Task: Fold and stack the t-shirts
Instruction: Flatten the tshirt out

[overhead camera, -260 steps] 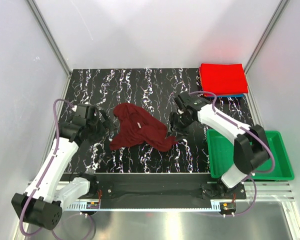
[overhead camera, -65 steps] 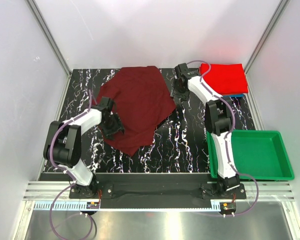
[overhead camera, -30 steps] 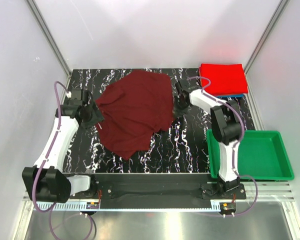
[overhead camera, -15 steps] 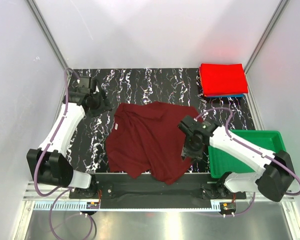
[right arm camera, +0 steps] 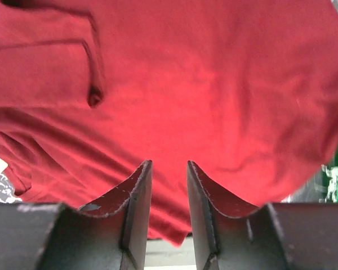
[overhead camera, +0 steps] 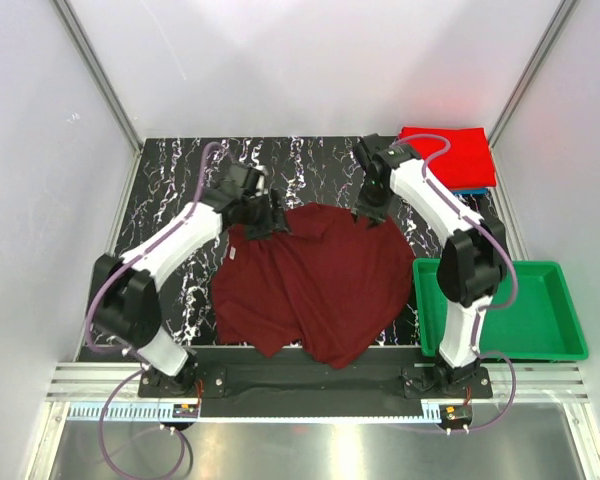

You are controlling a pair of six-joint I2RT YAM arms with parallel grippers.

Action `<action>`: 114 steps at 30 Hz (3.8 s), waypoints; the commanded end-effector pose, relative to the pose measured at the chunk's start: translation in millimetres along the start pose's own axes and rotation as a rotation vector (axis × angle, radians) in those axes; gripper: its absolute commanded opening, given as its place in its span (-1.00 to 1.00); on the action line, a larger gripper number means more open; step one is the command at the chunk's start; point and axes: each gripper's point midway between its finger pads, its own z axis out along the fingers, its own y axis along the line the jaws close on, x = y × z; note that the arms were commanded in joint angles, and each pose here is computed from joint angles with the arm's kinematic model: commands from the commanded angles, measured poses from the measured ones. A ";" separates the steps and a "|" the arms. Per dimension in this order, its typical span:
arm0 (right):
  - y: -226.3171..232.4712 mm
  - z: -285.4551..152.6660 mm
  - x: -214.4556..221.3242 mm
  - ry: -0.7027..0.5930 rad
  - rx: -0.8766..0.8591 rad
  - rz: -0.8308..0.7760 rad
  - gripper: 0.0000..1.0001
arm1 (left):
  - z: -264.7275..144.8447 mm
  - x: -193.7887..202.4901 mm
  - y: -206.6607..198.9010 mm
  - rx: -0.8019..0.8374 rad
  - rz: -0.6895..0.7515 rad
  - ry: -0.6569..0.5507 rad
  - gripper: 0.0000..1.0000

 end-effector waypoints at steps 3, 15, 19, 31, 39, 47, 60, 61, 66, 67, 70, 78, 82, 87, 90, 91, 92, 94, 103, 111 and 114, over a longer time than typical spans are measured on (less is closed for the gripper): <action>14.7 12.3 -29.2 -0.007 -0.065 -0.096 -0.25 | 41.6 -22.2 -66.3 0.137 0.098 -0.088 0.27; -7.0 32.4 -31.8 0.040 -0.106 -0.121 -0.24 | 130.0 -26.4 -45.7 -0.109 0.106 0.051 0.25; -6.6 35.9 -28.3 0.052 -0.112 -0.130 -0.24 | 145.2 -22.1 -35.9 -0.152 0.096 0.064 0.24; -8.4 27.0 -33.2 0.025 -0.111 -0.132 -0.23 | 166.0 -11.4 -44.3 -0.146 0.108 0.115 0.03; -7.5 26.3 -36.9 0.012 -0.115 -0.118 -0.23 | 97.6 -50.2 -60.2 -0.172 0.093 0.035 -1.00; -13.4 36.1 -19.6 0.051 -0.124 -0.071 -0.21 | 18.4 -32.7 41.8 -0.279 -0.087 -0.027 -1.00; -41.3 22.7 5.3 0.042 -0.099 -0.070 -0.17 | 0.5 -43.4 152.0 -0.428 -0.233 -0.059 -0.01; -41.8 22.0 5.5 0.042 -0.100 -0.067 -0.17 | -2.5 -44.6 148.8 -0.418 -0.221 -0.068 0.09; -45.1 25.4 10.3 0.056 -0.091 -0.053 -0.15 | -20.8 -32.3 126.3 -0.332 -0.160 -0.151 0.29; -45.0 26.5 11.5 0.059 -0.090 -0.053 -0.16 | -23.3 -19.5 121.5 -0.296 -0.165 -0.152 0.29; -44.9 27.9 11.6 0.061 -0.089 -0.050 -0.15 | -8.0 14.1 109.4 -0.234 -0.210 -0.113 0.29; -49.0 30.0 14.7 0.067 -0.081 -0.056 -0.15 | 26.8 46.6 85.0 -0.103 -0.435 -0.128 0.26; -54.0 30.6 19.1 0.071 -0.074 -0.062 -0.15 | 40.2 54.6 87.6 -0.184 -0.473 -0.077 0.22; -59.7 30.6 20.9 0.063 -0.060 -0.071 -0.16 | 41.9 60.2 78.8 -0.171 -0.503 -0.115 0.18; -60.5 30.5 21.0 0.059 -0.058 -0.080 -0.15 | 42.0 61.5 82.6 -0.202 -0.512 -0.123 0.13; -60.7 30.7 20.3 0.058 -0.058 -0.080 -0.16 | 44.1 60.1 83.4 -0.214 -0.514 -0.121 0.12; -59.8 30.4 20.0 0.056 -0.060 -0.083 -0.15 | 44.8 60.7 84.7 -0.224 -0.515 -0.116 0.11; -59.4 30.6 20.0 0.058 -0.061 -0.085 -0.15 | 46.4 63.0 86.0 -0.239 -0.520 -0.100 0.08; -62.5 31.8 20.5 0.057 -0.055 -0.103 -0.15 | 42.1 67.8 92.5 -0.273 -0.572 -0.117 0.08; -62.7 30.8 20.4 0.058 -0.054 -0.108 -0.15 | 46.1 61.6 92.3 -0.284 -0.577 -0.132 -0.10; -63.9 28.2 19.1 0.050 -0.052 -0.108 -0.16 | 46.0 59.0 92.5 -0.287 -0.573 -0.141 -0.39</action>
